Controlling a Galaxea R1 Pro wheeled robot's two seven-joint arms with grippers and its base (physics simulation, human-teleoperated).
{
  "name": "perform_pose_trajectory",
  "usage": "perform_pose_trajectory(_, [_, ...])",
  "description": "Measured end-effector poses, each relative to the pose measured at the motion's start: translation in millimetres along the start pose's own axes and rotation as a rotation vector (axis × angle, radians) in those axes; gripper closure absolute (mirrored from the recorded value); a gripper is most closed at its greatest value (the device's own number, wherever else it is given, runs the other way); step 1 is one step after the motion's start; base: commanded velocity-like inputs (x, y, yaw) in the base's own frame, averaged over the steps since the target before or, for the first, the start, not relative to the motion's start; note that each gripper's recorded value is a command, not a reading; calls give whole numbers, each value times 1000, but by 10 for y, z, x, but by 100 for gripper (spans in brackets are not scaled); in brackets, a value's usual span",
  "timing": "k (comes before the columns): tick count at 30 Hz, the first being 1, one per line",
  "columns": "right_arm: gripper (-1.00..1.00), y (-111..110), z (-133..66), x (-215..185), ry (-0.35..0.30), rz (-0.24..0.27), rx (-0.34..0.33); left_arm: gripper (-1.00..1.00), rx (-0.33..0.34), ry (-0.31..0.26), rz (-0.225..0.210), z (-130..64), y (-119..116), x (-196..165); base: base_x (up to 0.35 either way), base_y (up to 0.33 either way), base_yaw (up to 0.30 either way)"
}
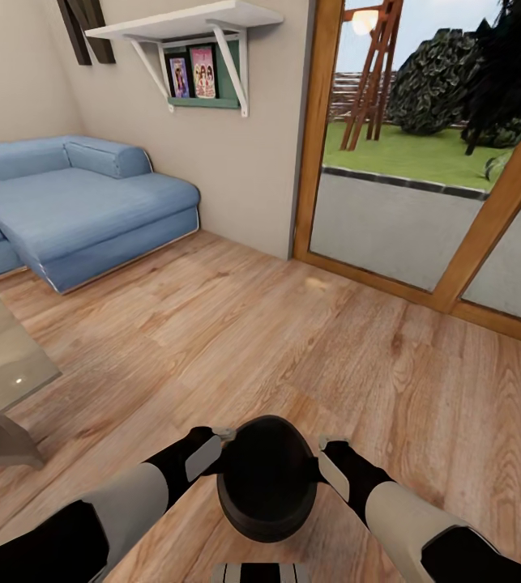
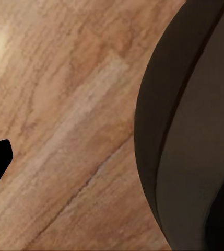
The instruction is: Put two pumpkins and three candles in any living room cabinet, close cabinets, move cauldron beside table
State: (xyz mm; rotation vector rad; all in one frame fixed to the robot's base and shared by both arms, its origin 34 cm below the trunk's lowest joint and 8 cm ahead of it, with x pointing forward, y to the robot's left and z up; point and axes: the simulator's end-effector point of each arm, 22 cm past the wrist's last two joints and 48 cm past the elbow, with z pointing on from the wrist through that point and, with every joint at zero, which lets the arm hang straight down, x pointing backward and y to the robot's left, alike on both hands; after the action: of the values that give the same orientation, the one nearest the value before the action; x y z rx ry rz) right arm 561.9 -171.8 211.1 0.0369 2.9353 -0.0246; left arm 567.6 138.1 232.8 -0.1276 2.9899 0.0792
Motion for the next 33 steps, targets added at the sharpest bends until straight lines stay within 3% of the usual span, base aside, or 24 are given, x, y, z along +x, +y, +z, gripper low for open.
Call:
perform_pose_trajectory(12, [-100, -14, 4, 6, 0, 1, 3, -100, 5, 0, -3, 21, 50, -6, 0, 0, 0])
perform_pose_trajectory(13, [100, -16, 4, 7, 1, 1, 3, 100, 5, -1, -2, 22, 52, -7, 0, 0, 0])
perform_pose_trajectory(33, [100, 28, -2, -1, -1, 9, -7, 100, 13, -12, -14, 26, 19, -9, 0, 0, 0])
